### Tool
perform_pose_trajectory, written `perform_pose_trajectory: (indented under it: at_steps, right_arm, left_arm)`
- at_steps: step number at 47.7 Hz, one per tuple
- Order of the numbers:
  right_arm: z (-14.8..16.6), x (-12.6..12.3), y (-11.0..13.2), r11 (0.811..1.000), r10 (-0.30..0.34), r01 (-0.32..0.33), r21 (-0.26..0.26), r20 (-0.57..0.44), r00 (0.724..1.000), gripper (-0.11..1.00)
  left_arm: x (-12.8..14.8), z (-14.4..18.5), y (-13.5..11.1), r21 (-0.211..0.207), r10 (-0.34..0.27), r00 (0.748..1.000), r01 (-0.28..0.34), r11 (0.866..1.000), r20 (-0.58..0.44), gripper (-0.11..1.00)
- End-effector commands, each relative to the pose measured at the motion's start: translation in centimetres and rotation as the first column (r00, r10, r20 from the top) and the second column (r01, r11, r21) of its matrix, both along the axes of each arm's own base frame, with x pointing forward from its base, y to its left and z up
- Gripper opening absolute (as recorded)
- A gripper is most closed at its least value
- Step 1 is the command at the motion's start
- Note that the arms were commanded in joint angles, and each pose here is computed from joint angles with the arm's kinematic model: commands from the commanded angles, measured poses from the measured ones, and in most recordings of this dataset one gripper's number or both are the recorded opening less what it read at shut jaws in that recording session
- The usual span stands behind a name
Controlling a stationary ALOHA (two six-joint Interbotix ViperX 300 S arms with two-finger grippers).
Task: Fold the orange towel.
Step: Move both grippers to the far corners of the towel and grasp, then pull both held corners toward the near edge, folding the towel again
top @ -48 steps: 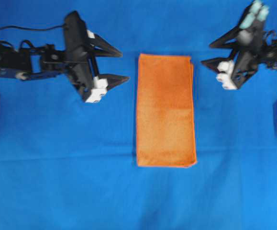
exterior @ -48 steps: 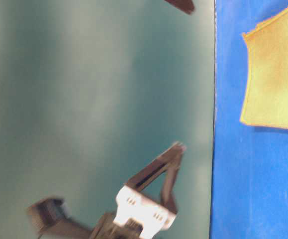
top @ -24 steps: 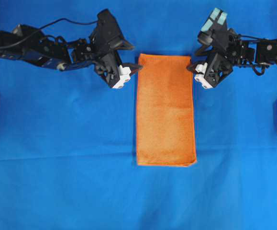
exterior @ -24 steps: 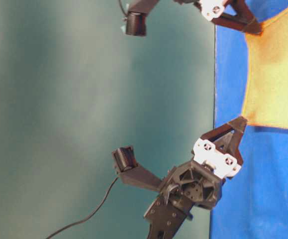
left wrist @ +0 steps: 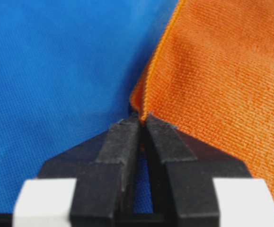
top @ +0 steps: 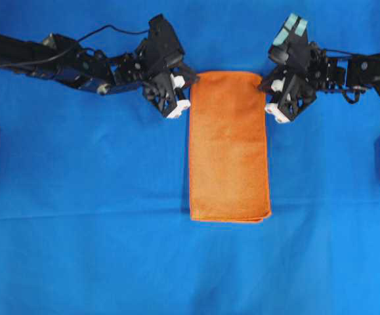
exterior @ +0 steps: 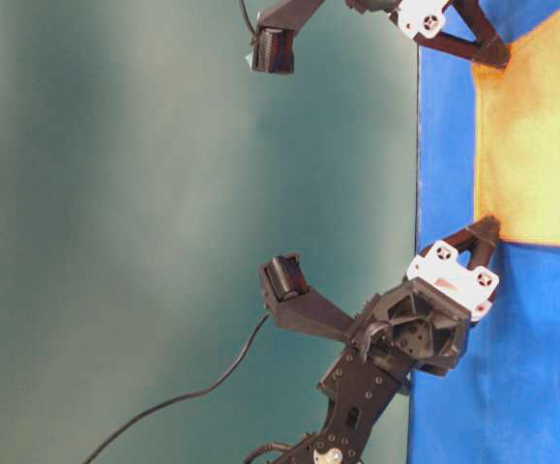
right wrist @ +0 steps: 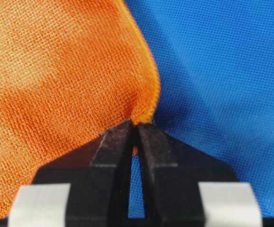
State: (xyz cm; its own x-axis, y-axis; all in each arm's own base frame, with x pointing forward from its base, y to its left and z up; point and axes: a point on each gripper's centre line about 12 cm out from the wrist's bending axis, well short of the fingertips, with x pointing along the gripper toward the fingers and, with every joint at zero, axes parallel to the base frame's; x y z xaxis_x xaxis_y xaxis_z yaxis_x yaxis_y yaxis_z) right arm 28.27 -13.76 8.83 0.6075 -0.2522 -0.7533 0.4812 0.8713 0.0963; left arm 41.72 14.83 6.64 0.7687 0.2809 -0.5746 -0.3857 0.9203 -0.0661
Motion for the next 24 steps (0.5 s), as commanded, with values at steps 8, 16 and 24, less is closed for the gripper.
perform_pose_trajectory:
  at_steps: [8, 16, 24]
  right_arm:
    - [0.5, 0.5, 0.2, 1.000, 0.013, -0.013, -0.008, 0.023, 1.000, 0.04]
    - [0.8, 0.7, 0.1, 1.000, 0.014, -0.014, -0.013, 0.031, 0.999, 0.04]
    - [1.7, 1.1, -0.1, 1.000, 0.014, -0.013, -0.029, 0.053, 0.999, 0.04]
  left_arm:
    - [0.0, 0.7, 0.1, 0.008, 0.000, 1.000, 0.000, 1.000, 0.015, 0.01]
    - [-0.2, 1.5, 0.0, 0.011, 0.001, 1.000, -0.001, 1.000, 0.027, 0.01]
    - [-0.6, 3.4, -0.1, 0.022, -0.001, 0.999, 0.000, 1.000, 0.054, 0.01]
